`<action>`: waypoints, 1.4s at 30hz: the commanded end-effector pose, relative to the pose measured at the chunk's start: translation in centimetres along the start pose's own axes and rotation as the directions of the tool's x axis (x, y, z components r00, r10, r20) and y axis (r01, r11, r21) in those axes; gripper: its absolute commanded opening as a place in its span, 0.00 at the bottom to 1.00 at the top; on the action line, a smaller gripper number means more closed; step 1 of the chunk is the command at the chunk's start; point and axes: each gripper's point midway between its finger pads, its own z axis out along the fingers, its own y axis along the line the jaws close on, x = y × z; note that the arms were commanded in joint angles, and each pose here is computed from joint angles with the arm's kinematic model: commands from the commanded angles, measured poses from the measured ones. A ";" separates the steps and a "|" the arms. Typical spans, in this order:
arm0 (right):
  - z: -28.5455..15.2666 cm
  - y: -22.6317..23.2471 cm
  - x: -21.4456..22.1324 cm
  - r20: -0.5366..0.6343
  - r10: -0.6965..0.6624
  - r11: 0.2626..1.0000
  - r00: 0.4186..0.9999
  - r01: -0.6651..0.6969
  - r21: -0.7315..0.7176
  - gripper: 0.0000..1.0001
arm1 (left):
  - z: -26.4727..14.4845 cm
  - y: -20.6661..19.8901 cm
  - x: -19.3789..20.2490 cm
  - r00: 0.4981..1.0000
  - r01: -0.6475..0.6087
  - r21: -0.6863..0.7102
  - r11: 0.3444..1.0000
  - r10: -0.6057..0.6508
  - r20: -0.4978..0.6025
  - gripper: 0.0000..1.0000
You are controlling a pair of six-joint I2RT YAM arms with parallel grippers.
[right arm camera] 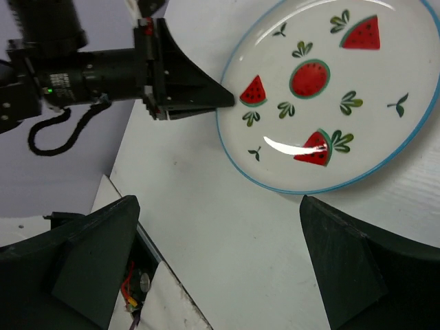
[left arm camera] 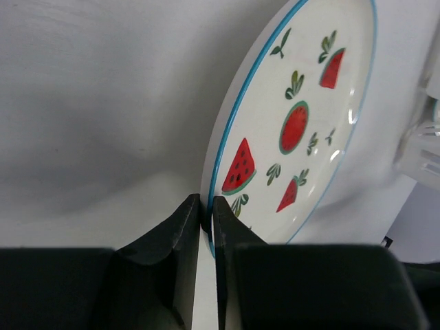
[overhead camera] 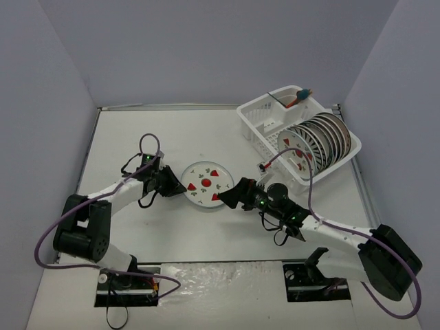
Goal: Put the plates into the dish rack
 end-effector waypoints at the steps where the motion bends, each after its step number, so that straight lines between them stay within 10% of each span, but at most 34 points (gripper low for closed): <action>1: 1.6 0.0 -1.5 0.159 0.167 0.985 0.973 -0.172 0.020 1.00 | -3.4 -4.3 -1.9 0.995 0.020 0.118 0.993 -0.032 0.098 0.00; 29: 7.3 -5.2 3.9 0.199 0.535 0.835 0.821 -0.549 0.019 0.96 | -6.1 -5.2 0.7 0.973 0.180 0.283 0.942 -0.213 0.088 0.00; 38: 7.9 -5.3 4.0 0.202 0.559 0.824 0.804 -0.566 -0.024 0.66 | -5.8 -3.3 2.7 0.978 0.181 0.255 0.950 -0.201 0.054 0.00; 42: 7.8 -4.5 3.1 0.214 0.522 0.850 0.826 -0.525 -0.046 0.36 | -5.3 -1.9 3.8 0.980 0.181 0.222 0.958 -0.194 0.036 0.00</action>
